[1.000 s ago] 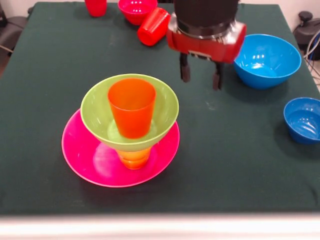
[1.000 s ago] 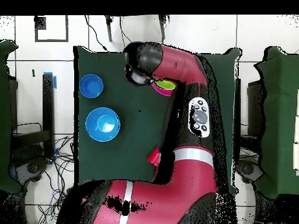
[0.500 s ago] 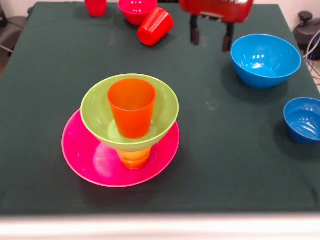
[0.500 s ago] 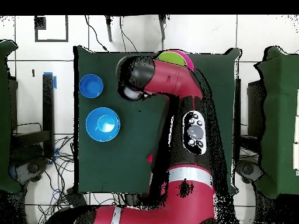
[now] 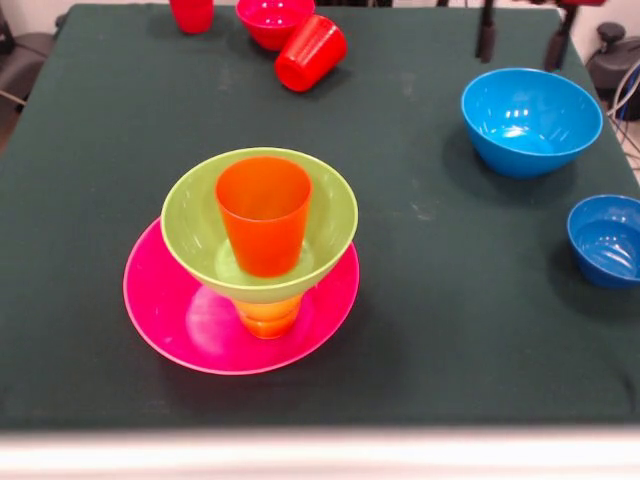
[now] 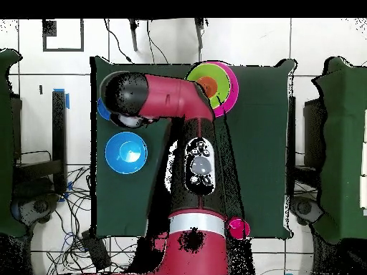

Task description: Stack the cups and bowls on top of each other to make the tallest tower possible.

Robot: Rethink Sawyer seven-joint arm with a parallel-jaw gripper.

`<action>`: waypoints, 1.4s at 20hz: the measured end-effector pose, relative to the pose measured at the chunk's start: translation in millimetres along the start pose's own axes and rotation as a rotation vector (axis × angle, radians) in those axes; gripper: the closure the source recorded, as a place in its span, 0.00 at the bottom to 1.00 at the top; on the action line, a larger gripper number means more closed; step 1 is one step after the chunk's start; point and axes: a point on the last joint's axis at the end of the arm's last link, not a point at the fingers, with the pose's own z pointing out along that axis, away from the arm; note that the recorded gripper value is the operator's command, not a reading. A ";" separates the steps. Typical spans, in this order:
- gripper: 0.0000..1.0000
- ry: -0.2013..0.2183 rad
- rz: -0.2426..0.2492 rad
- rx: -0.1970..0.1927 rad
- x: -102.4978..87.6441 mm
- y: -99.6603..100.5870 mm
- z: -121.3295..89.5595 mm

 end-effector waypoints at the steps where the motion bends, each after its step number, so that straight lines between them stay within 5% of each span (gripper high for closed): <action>1: 0.00 0.001 -0.003 0.000 1.0 2.6 1.0; 9: 0.00 0.022 -0.018 0.023 -1.5 26.4 50.0; 20: 0.00 0.057 0.046 0.115 -16.8 -8.5 125.9; 28: 0.00 0.050 0.042 0.111 -30.1 -4.2 160.0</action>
